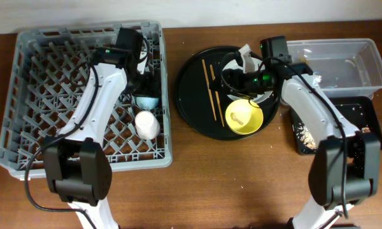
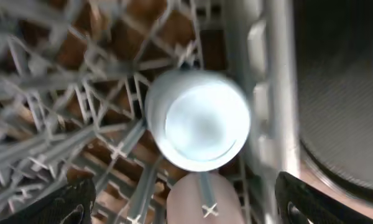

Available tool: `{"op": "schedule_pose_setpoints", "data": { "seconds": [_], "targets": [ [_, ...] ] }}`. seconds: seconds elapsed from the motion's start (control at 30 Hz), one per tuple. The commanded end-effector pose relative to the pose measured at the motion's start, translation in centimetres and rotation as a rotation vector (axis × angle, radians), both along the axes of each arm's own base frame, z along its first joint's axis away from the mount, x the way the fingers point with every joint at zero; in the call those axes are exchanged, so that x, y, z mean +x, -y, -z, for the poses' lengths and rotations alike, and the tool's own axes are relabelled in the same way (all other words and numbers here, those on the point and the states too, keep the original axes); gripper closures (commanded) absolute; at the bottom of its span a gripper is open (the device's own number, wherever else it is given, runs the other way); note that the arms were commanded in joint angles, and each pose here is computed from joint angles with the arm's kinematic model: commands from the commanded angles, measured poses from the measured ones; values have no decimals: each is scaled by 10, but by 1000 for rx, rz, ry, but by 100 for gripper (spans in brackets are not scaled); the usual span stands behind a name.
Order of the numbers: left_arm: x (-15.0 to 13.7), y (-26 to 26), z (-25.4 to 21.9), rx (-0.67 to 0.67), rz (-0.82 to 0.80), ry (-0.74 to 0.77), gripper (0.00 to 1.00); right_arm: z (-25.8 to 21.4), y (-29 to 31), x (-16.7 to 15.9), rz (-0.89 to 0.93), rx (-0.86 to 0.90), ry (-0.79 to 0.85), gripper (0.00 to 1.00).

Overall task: Sort waste into correct bins and load items into the dishwasher rack
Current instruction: 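Place the blue cup upside down in the rack with the left gripper, then grasp the yellow bowl with the left gripper and set it in the rack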

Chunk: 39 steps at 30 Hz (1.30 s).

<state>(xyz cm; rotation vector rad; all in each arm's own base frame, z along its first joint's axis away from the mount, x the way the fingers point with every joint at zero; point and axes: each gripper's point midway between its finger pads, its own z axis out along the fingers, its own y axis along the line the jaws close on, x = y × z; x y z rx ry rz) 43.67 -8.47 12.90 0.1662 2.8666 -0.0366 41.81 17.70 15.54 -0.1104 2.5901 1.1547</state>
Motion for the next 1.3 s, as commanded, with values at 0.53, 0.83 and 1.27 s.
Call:
{"op": "schedule_pose_setpoints", "data": {
  "seconds": [0.53,0.83,1.27],
  "targets": [
    [-38,260,92,-208,171,-124,58,-102,192,-104,523,-503,-9,17],
    [-42,270,94,-200,191,-132,100,-100,196,-106,534,-531,-19,2],
    [83,16,-161,897,-509,809,100,-100,197,-106,534,-531,-19,2]
  ]
}}
